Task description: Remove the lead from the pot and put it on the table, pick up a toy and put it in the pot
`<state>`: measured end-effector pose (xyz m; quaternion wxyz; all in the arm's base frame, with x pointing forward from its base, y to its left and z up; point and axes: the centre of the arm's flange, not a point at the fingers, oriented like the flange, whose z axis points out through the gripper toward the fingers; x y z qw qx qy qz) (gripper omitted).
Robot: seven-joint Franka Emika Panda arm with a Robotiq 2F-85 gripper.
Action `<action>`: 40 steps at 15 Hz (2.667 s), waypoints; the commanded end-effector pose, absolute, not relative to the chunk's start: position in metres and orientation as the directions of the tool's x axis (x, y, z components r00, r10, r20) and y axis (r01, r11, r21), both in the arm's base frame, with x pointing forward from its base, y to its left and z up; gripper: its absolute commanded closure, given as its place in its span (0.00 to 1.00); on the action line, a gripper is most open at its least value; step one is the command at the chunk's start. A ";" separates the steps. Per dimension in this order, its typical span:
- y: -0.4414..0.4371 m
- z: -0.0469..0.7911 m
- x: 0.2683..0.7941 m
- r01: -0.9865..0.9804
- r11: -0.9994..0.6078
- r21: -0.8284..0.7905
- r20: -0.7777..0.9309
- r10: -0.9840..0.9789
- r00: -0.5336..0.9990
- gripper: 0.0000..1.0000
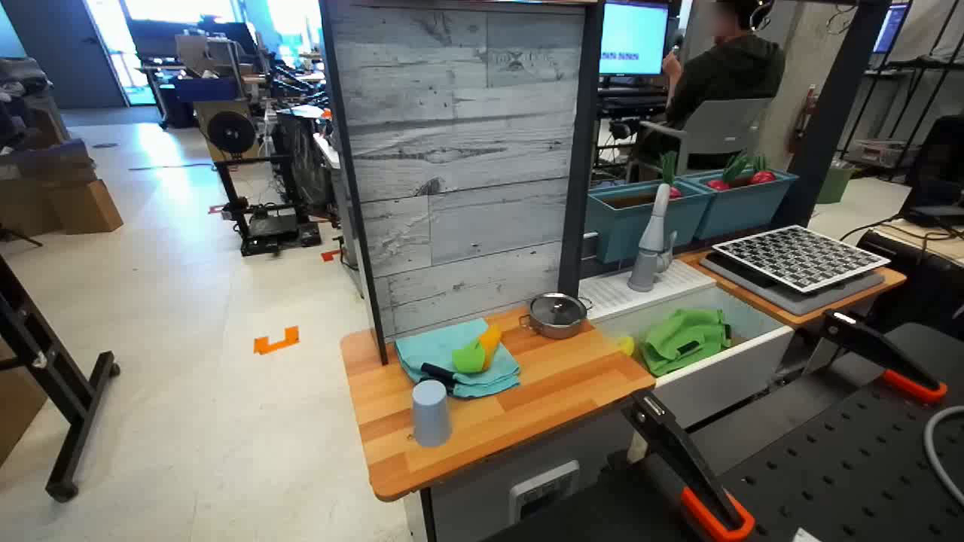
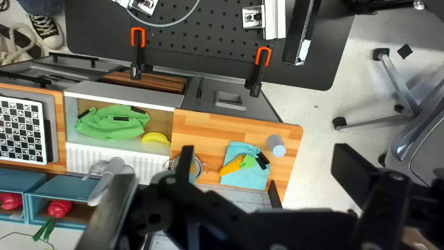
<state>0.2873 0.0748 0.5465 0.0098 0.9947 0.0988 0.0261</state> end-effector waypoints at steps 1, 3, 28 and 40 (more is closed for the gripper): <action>0.075 0.547 0.287 0.196 -0.980 0.025 0.052 0.197 0.979 0.00; 0.075 0.548 0.287 0.196 -0.980 0.025 0.053 0.197 0.979 0.00; 0.063 0.491 0.327 0.172 -0.984 0.038 0.095 0.175 0.980 0.00; 0.028 0.326 0.459 0.026 -0.998 -0.056 0.153 0.017 0.988 0.00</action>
